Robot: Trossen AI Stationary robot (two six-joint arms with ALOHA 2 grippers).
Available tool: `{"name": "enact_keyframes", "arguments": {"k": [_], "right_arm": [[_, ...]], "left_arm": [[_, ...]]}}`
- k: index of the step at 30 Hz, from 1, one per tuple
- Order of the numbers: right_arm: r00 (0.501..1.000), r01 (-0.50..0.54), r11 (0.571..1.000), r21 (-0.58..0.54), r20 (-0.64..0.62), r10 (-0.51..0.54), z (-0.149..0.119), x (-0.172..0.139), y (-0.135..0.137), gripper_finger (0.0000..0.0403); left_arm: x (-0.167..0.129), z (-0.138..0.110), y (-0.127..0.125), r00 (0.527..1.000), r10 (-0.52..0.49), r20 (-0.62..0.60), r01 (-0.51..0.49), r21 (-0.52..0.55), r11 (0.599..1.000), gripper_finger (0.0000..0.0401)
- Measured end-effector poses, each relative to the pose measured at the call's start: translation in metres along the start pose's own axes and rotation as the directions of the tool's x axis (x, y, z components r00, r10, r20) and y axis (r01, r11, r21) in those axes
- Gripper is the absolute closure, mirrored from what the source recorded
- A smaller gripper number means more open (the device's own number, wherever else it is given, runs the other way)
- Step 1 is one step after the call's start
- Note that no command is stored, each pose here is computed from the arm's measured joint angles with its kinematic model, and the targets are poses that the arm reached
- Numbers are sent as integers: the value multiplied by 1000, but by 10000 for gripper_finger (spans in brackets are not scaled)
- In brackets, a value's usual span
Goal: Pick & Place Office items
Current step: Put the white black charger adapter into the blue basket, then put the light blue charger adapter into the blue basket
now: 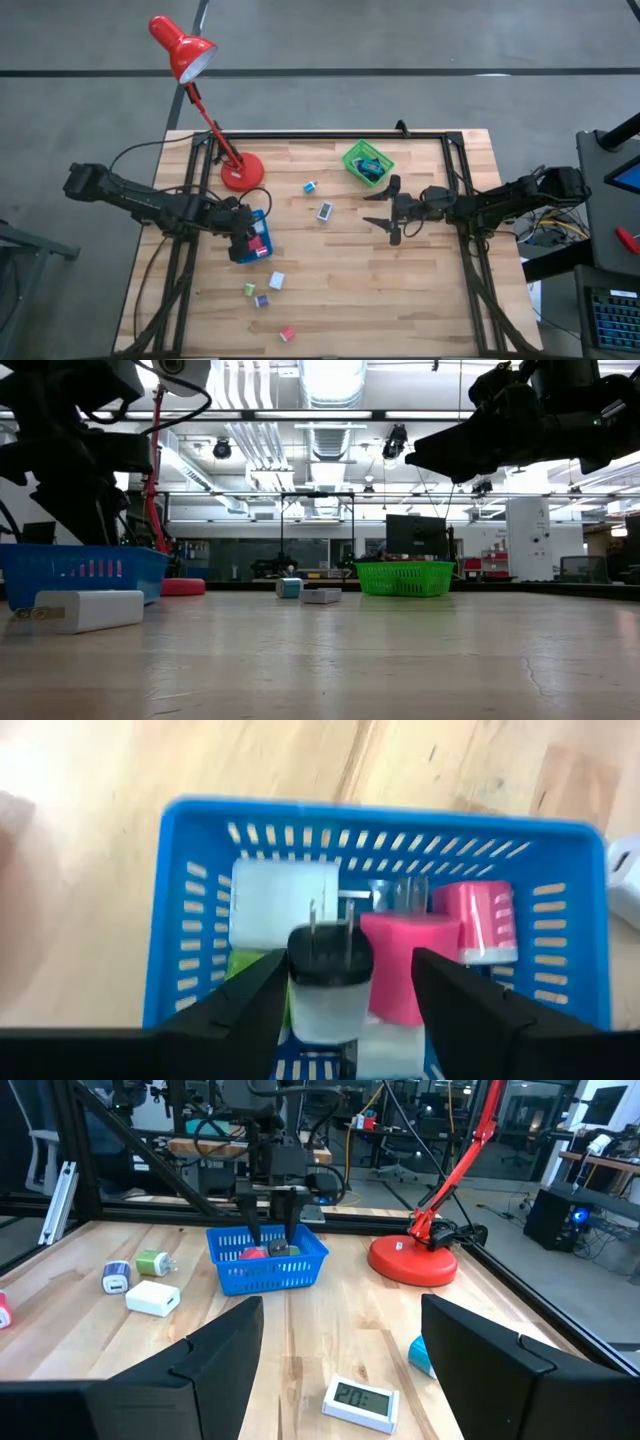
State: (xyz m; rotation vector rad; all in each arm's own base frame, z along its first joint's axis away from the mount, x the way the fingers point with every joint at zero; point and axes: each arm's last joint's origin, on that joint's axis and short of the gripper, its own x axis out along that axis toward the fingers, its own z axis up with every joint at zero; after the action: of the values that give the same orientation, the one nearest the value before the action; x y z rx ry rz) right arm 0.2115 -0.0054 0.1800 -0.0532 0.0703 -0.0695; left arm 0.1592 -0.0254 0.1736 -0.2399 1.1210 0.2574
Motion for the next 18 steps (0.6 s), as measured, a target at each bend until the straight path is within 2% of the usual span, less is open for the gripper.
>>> {"name": "enact_keyframes", "arguments": {"k": [4,9,15,18], "right_arm": [[1000,0,1000,0,0,0,0,0,0,140],[1000,0,1000,0,0,0,0,0,0,140],[1000,0,1000,0,0,0,0,0,0,141],[1000,0,1000,0,0,0,0,0,0,140]], "left_arm": [[-5,7,-2,998,23,52,-25,27,999,180],[-10,21,-5,979,47,199,-61,66,996,180],[-15,39,-11,916,54,397,-98,91,991,180],[-17,46,-13,867,59,495,-122,96,988,180]]}}
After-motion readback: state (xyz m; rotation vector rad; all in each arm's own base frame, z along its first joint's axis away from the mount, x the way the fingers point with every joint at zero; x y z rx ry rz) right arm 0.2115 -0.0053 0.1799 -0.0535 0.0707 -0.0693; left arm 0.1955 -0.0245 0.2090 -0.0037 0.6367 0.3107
